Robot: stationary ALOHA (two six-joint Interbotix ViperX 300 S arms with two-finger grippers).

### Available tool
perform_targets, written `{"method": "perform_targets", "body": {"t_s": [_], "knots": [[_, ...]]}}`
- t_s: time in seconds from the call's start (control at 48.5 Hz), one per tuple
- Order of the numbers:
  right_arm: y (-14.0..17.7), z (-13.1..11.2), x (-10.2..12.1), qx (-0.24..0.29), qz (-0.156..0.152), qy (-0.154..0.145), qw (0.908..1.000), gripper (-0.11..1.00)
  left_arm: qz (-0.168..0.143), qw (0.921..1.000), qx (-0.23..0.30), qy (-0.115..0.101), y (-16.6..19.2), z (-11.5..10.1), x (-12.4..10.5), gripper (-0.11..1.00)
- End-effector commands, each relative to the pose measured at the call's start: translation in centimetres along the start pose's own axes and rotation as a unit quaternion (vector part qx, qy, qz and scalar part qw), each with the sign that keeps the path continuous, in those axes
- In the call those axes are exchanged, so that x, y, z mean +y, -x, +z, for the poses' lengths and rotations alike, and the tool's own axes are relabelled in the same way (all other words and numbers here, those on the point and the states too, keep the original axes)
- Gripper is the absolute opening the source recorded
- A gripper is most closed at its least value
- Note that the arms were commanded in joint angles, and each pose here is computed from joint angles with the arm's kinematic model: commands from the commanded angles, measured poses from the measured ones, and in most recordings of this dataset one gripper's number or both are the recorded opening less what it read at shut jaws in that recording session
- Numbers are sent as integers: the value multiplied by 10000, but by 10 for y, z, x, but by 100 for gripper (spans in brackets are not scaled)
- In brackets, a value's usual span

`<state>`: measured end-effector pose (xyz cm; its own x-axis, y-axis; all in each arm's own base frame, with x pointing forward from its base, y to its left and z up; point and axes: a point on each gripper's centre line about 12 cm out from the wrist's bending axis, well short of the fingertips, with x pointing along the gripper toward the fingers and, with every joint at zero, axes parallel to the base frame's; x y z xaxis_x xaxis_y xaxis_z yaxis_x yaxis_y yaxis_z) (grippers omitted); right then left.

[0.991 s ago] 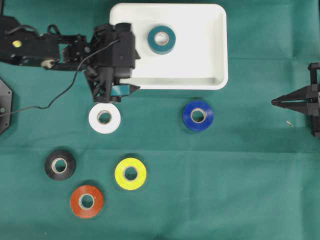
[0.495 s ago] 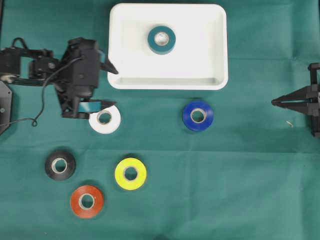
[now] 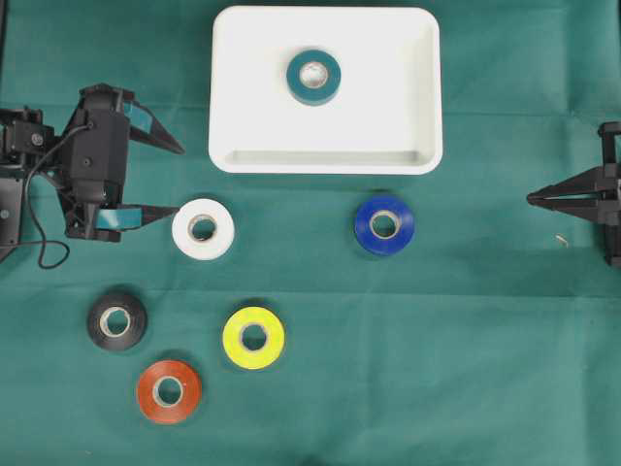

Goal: Put the tape into the white case with the left arm.
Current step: 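Release the teal tape in the tray and retract the left gripper, then move the left gripper to the orange-red tape and grasp its inner rim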

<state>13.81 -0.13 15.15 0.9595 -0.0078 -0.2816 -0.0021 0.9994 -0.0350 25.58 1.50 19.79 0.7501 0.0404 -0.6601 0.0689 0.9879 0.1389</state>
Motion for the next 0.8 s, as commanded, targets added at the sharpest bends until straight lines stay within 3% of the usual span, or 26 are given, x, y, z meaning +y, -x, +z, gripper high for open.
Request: {"method": "perform_targets", "body": {"t_s": [0.0,0.248,0.784], "knots": [[-1,4,0,-69,-7,6,10000,-9,-27,9999,-107,-25,1,6,-2,98],[-1,4,0,-69,-7,6,10000,-9,-172,9997,-133,-143,3,5,-12,98],[-1,5,0,-76,-7,-2,10000,-9,-1066,9899,-75,-936,18,-20,-70,97]]}}
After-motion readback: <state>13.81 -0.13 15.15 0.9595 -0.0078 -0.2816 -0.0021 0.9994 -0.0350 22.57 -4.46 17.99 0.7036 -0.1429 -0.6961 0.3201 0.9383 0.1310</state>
